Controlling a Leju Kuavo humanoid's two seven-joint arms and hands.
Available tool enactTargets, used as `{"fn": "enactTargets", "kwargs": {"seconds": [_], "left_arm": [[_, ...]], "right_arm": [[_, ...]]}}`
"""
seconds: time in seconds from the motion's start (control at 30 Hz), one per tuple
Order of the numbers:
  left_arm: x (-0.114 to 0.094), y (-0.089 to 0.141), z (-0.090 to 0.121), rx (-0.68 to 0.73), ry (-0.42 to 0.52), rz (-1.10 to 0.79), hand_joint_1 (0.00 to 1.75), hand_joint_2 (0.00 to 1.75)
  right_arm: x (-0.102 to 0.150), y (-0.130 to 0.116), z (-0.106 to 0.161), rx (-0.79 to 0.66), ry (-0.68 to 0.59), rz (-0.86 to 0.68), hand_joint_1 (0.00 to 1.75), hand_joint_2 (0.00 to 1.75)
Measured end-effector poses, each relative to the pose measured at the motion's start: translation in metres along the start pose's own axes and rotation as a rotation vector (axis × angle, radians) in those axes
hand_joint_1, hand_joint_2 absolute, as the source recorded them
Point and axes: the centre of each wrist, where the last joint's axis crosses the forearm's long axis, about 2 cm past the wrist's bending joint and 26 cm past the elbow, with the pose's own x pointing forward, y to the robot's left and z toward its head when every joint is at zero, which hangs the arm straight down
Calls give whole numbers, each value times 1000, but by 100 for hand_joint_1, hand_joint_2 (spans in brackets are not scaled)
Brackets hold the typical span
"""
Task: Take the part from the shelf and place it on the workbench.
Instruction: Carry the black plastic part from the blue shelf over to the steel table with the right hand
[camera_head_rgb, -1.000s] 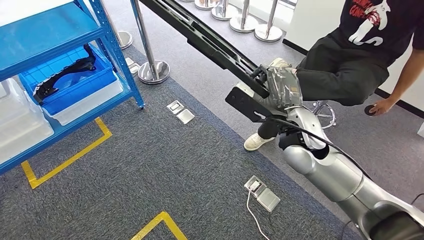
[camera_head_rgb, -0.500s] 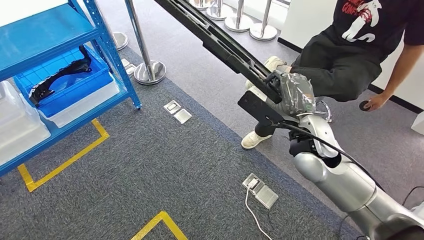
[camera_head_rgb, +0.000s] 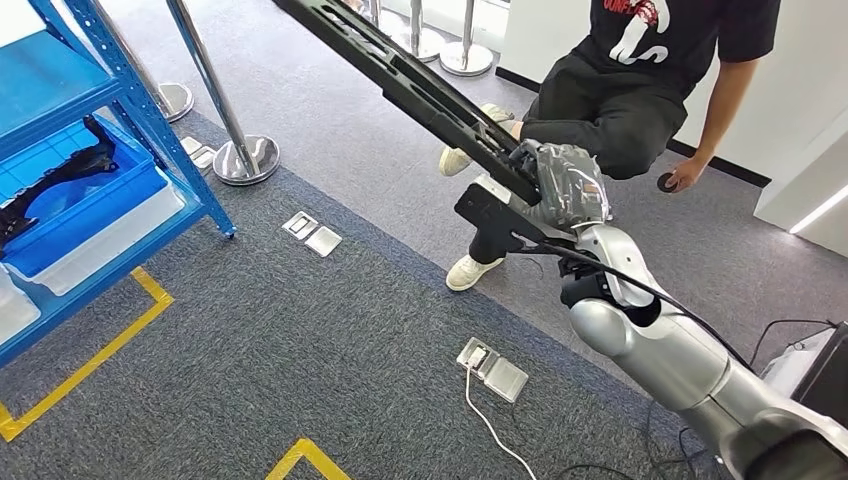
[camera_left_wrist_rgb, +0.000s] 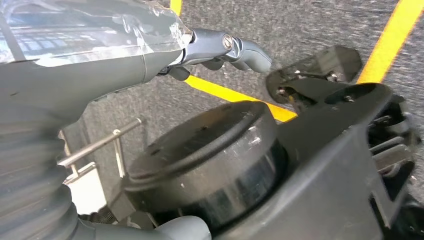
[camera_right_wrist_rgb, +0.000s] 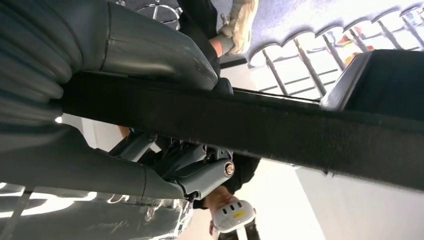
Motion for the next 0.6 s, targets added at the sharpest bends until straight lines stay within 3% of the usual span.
{"fn": "enactTargets", "kwargs": {"seconds": [0.6], "left_arm": [[1,0,0,-5,2,-3,0,175]], "right_arm": [[-1,-5,-1,-2,3,17,175,175]]}}
